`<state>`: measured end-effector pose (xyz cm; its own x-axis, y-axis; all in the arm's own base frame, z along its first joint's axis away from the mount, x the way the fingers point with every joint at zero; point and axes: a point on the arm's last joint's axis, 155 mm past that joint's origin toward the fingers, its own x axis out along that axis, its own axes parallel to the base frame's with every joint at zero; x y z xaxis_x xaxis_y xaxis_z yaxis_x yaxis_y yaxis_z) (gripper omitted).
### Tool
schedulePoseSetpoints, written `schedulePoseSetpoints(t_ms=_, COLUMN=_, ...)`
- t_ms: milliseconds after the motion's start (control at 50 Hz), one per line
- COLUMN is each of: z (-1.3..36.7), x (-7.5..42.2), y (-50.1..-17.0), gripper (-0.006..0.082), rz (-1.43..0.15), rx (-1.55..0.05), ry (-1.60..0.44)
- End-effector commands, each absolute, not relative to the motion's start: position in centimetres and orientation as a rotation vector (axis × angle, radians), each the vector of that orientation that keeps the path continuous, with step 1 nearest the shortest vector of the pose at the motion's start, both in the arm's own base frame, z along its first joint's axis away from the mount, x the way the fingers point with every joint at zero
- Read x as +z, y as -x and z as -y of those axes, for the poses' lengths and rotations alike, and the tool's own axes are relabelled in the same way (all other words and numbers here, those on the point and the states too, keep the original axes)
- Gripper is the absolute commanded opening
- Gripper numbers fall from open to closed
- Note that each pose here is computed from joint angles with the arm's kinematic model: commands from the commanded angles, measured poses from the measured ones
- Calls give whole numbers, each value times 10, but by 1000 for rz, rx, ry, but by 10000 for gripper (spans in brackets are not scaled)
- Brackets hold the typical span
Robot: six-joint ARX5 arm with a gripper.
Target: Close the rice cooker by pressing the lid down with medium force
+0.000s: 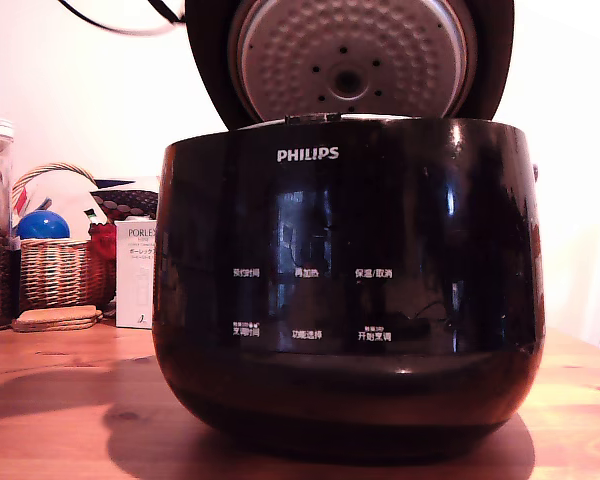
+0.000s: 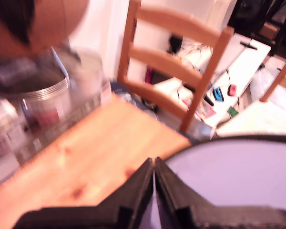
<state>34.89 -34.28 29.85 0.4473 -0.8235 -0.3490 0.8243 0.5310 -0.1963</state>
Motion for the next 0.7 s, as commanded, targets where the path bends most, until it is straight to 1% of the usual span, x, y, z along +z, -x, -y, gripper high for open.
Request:
schedulePoseSetpoints(t_ms=0, z=345, x=287, y=-338, gripper=-24, rz=-449, rx=-1036, ry=2)
schedulePoseSetpoints(t_ms=400, z=356, x=252, y=-314, gripper=-24, rz=-488, rx=-1073, ry=10)
schedulePoseSetpoints(t_ms=680, z=353, x=240, y=-308, gripper=-24, rz=-487, rx=-1067, ry=13)
